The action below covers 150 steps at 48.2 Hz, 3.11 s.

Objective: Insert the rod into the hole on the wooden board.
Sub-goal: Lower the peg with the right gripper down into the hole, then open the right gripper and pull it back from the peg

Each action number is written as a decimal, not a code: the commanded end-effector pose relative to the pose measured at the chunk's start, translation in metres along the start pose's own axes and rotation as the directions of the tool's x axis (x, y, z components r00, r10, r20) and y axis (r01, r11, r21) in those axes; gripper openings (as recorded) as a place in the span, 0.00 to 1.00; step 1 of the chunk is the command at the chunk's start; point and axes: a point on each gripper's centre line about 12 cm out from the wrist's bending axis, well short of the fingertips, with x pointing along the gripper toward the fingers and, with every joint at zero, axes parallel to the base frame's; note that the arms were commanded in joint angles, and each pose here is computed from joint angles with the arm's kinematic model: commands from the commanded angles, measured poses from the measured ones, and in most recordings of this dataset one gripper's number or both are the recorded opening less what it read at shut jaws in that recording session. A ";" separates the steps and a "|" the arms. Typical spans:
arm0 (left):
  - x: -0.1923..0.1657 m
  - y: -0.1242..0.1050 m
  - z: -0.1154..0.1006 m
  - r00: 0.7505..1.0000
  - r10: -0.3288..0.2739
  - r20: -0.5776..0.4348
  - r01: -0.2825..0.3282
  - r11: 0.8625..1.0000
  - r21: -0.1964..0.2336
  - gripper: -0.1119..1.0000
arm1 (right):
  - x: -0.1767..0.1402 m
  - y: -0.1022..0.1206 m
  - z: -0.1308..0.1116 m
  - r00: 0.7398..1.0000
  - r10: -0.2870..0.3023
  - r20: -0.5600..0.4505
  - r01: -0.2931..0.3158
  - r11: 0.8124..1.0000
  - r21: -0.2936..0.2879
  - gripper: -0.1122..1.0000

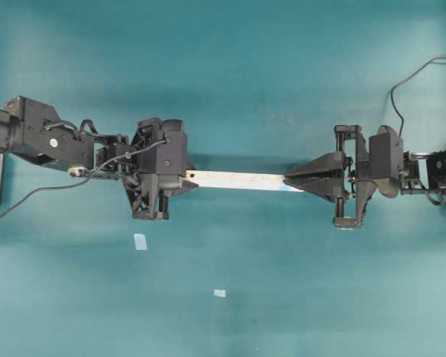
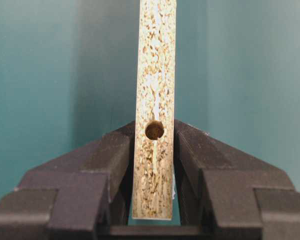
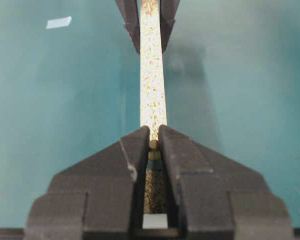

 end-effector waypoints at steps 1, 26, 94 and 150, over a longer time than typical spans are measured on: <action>-0.003 0.000 0.007 1.000 0.000 0.023 0.000 1.000 -0.001 0.39 | 0.002 0.003 0.004 1.000 0.004 -0.007 -0.004 1.000 0.004 0.19; -0.004 -0.001 0.009 1.000 0.000 0.031 0.000 1.000 0.000 0.39 | 0.001 0.001 0.003 0.996 -0.025 -0.087 0.026 0.999 0.018 0.19; -0.004 -0.003 0.012 0.999 -0.005 0.037 0.005 1.000 0.004 0.39 | -0.015 0.003 0.079 0.994 -0.033 0.105 0.033 0.999 0.005 0.56; -0.045 -0.002 0.030 0.995 -0.006 0.097 0.006 1.000 0.008 0.86 | -0.037 0.004 0.077 0.999 -0.039 0.035 0.039 0.999 0.013 0.56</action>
